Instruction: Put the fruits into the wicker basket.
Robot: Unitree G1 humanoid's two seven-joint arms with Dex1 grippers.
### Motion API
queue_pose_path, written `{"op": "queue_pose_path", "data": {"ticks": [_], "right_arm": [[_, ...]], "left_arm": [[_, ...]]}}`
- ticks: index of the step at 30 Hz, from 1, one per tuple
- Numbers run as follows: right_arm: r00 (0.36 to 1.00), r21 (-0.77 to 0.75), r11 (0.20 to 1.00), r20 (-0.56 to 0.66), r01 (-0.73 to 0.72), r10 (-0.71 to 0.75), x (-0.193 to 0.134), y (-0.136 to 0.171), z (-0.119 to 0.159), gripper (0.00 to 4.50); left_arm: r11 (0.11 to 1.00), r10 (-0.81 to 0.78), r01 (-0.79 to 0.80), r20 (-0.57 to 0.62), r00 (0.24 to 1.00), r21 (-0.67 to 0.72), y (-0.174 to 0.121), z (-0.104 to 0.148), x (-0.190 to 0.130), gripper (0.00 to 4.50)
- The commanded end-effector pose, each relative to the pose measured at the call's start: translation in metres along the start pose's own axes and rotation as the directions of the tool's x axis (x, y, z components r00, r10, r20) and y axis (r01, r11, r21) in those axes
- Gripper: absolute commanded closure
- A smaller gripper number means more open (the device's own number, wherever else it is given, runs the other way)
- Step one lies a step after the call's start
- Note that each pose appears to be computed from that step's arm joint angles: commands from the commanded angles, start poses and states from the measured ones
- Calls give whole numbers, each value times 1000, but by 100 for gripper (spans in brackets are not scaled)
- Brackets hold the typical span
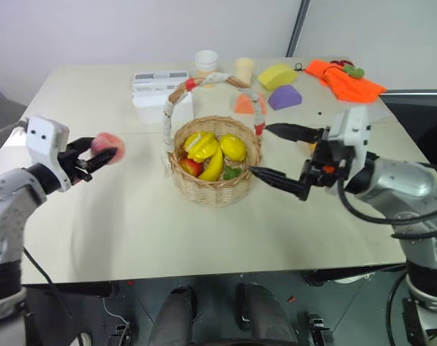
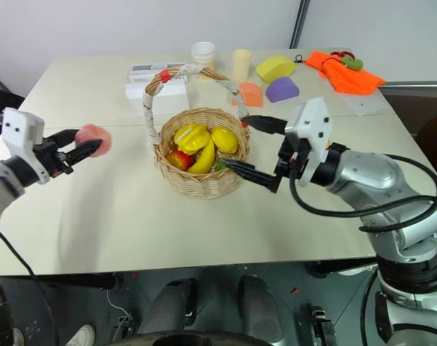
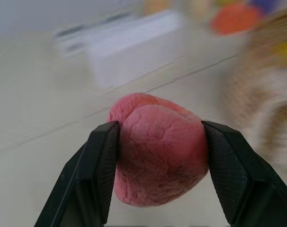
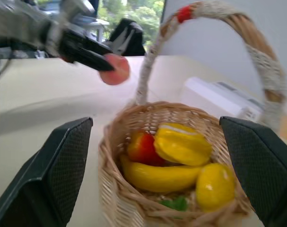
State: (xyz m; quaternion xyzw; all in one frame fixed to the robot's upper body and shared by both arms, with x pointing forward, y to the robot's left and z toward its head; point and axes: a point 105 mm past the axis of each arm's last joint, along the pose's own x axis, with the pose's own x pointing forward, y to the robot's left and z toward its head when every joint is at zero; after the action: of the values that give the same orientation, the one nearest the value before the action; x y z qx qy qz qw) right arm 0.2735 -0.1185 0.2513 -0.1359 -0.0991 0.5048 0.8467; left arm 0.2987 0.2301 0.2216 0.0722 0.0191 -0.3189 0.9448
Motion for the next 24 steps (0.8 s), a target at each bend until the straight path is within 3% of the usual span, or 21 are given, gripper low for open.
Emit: {"op": "queue_pose_path", "data": {"ticks": [1,4,8,14,15,18,24], "right_arm": [[999,-66,997,5,39,-39,-10,-13,7,0],[998,-70,996,7,57,-56,-11,-18,6,0],[997,-66,995,16,73,-72,-10,-18,5,0],[976,13,976,-39,215,-215,-20,-36,-14,0],[964,33,964,-54,263,-261,-23,-42,-21,0],[884,35,891,-144,453,-444,-36,-70,-54,0],[694,-37,734,-298,678,-656,-60,-113,-111,0]], "left_arm": [[973,-230,231,62,971,-13,-47,30,9,178],[955,-293,289,51,955,62,-71,38,38,178],[966,-205,202,3,979,163,-70,34,76,178],[952,-293,292,-8,956,94,-92,23,98,178],[955,-286,286,-5,958,86,-91,23,99,114],[944,-306,301,15,952,133,-94,26,94,7],[907,-418,404,130,899,119,-107,34,71,7]]}}
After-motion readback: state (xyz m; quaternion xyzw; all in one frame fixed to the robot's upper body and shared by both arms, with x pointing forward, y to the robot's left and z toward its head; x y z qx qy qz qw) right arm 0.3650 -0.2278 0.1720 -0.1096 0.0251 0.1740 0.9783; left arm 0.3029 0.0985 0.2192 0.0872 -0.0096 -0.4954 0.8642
